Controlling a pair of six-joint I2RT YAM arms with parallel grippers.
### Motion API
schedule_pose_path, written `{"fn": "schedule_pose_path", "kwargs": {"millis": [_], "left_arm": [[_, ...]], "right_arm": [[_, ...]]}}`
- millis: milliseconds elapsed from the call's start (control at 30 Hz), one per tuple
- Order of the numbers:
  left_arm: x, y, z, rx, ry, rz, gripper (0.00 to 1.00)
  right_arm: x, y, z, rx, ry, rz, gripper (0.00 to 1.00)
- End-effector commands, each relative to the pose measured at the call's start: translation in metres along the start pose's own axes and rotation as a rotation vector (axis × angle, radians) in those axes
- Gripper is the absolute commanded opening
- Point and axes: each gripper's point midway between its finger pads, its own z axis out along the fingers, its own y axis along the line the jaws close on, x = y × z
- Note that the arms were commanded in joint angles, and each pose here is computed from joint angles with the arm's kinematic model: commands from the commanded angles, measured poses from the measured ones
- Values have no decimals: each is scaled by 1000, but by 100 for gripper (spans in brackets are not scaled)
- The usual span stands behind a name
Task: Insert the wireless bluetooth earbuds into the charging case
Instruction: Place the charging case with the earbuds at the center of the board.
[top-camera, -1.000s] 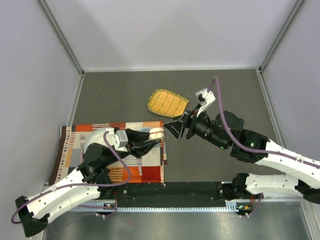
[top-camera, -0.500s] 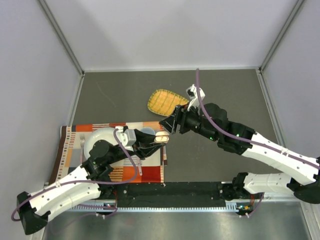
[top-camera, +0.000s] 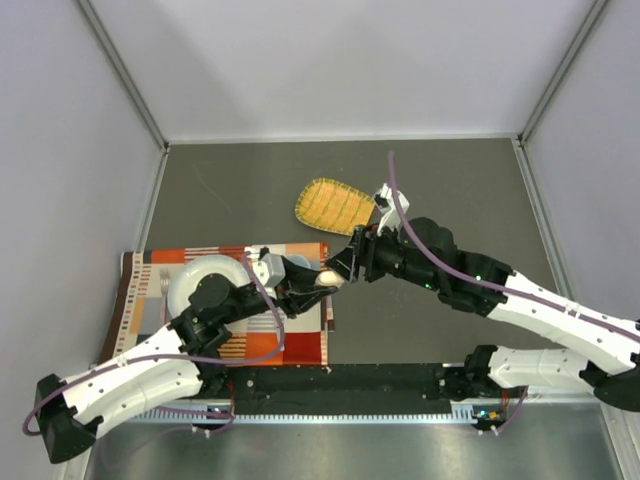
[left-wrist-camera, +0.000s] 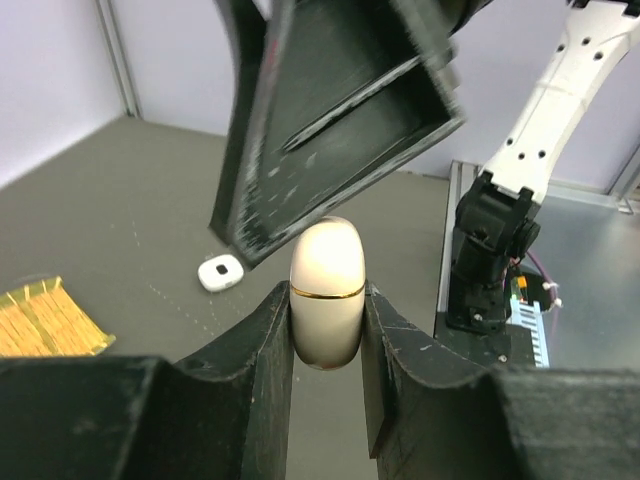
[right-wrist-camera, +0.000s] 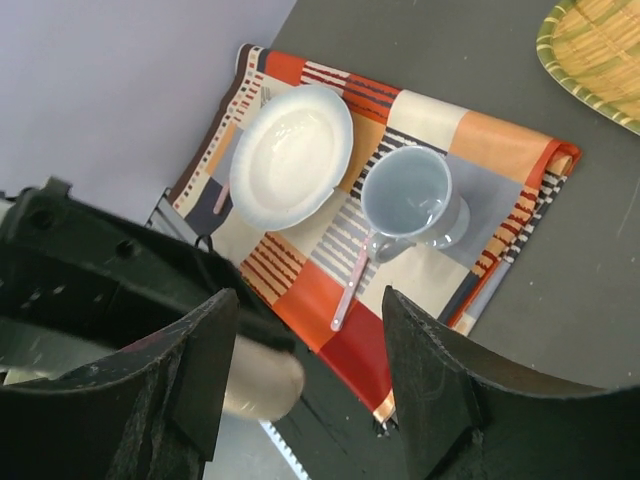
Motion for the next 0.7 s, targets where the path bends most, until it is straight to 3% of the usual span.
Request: {"fn": "schedule_pose_path", "kwargs": {"millis": [0, 200, 267, 300, 333, 433, 500, 667], "left_arm": [[-42, 9, 13, -38, -104, 10, 0], [-37, 26, 28, -126, -37, -80, 0], [-15, 36, 34, -181, 64, -142, 0], [-23, 39, 39, -199, 72, -184, 0], [-8, 43, 47, -217, 131, -221, 0], [12, 43, 69, -194, 241, -312, 0], [15, 37, 86, -155, 257, -391, 0], [70, 41, 130, -144, 341, -648, 0]], "right_arm": [[-3, -3, -26, 4, -48, -5, 60], [-46, -74, -73, 315, -381, 85, 74], [-45, -90, -82, 370, -419, 99, 83], [-47, -100, -93, 408, -454, 123, 93], [-43, -108, -97, 438, -456, 135, 95], [-33, -131, -111, 529, -458, 199, 98], [-28, -145, -120, 578, -482, 255, 99], [-16, -167, -142, 633, -534, 360, 99]]}}
